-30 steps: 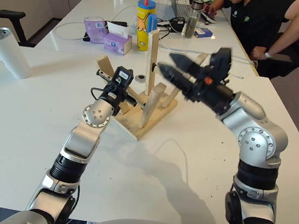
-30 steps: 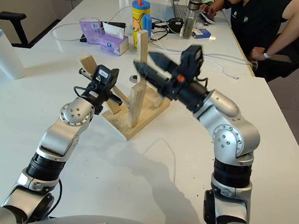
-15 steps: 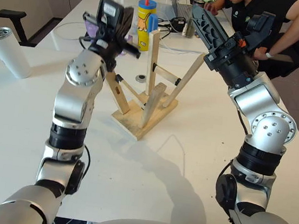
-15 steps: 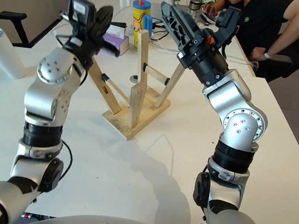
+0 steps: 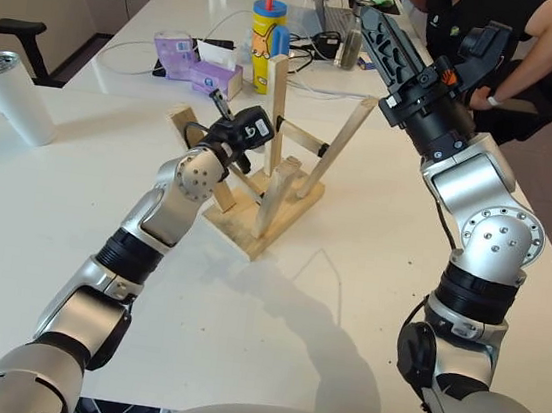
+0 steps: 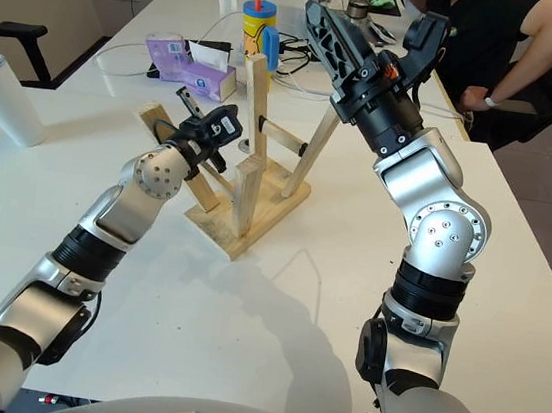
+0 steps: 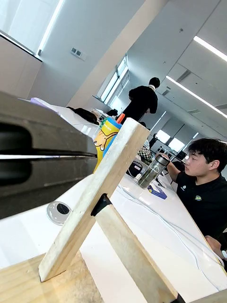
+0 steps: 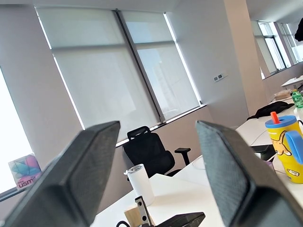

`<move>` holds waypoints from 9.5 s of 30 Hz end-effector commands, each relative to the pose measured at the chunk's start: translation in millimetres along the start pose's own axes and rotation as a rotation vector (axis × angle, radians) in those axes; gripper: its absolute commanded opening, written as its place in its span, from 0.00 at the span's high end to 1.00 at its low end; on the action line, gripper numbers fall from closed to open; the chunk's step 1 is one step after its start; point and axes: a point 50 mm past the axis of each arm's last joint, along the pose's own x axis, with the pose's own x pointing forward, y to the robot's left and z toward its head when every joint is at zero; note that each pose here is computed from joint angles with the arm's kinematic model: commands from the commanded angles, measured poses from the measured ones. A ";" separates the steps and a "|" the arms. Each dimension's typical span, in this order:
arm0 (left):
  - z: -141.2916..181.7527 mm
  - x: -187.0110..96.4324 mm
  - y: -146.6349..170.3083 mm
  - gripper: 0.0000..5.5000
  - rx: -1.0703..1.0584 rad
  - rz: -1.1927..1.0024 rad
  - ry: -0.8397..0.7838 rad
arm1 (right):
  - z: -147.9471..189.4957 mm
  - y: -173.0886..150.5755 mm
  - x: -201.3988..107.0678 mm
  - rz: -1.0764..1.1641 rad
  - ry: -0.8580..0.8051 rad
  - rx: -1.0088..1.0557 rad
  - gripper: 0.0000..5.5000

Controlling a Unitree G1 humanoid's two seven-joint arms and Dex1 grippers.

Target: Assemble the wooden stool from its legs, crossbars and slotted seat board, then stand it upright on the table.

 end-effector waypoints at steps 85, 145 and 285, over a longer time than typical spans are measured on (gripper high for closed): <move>-166.1 -88.0 63.3 1.00 -0.285 0.315 0.410 | -77.4 43.5 11.4 0.316 0.445 -0.200 0.25; -46.7 -72.9 -39.6 1.00 -0.413 -0.390 0.059 | 14.6 48.1 51.8 0.030 -0.044 -0.160 0.42; 0.0 -56.3 37.3 0.56 -0.833 -0.600 -0.195 | -214.7 -100.2 -153.9 -0.045 1.427 -0.604 1.00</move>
